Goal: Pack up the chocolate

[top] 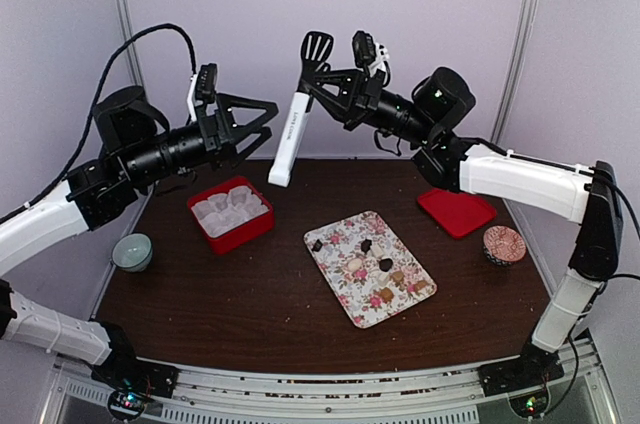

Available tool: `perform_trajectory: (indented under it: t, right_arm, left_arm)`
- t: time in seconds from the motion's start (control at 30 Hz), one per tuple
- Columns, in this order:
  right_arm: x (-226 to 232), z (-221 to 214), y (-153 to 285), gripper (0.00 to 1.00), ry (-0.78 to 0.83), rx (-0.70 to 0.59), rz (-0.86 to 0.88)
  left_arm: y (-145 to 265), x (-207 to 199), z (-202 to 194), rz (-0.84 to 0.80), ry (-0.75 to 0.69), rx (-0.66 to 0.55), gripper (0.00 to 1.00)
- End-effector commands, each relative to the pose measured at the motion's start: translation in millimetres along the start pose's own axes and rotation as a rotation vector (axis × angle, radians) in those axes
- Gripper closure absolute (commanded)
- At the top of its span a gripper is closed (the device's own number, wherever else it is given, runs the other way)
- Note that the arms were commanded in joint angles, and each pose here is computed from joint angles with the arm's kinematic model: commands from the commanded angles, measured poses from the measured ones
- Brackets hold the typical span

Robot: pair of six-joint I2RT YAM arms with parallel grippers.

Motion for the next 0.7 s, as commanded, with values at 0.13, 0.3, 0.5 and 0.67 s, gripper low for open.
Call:
perform_trajectory:
  t: [0.13,0.3,0.5,0.67]
  right_arm:
    - [17.3,10.6,6.1,1.00,0.048,-0.125,0.057]
    - [21.9,14.4,5.2,1.00,0.057,-0.152,0.082]
    - [18.0,10.5,9.7,1.00,0.054,-0.176,0.070]
    - [13.2,3.9,12.4,1.00,0.049,-0.178,0.061]
  left_arm:
    - [-15.5,-10.1,-1.2,-0.135,0.037,-0.037,0.15]
    - [-28.9,-11.4,-7.8,-0.155,0.059,0.005,0.21]
    - [-33.9,-12.0,-10.7,-0.202,0.084,-0.006,0.30]
    - [-41.6,-15.2,-12.5,-0.229,0.090,0.008,0.39]
Point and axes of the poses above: each gripper's point midway between its finger pads, its own y axis back along the fingers, its own x axis along the line the jaws close on, z = x × y, the point moved 7 cm from there along y, back along the fingers, and after that the axes turned 7 degrees about y, right-handed, at the moved point
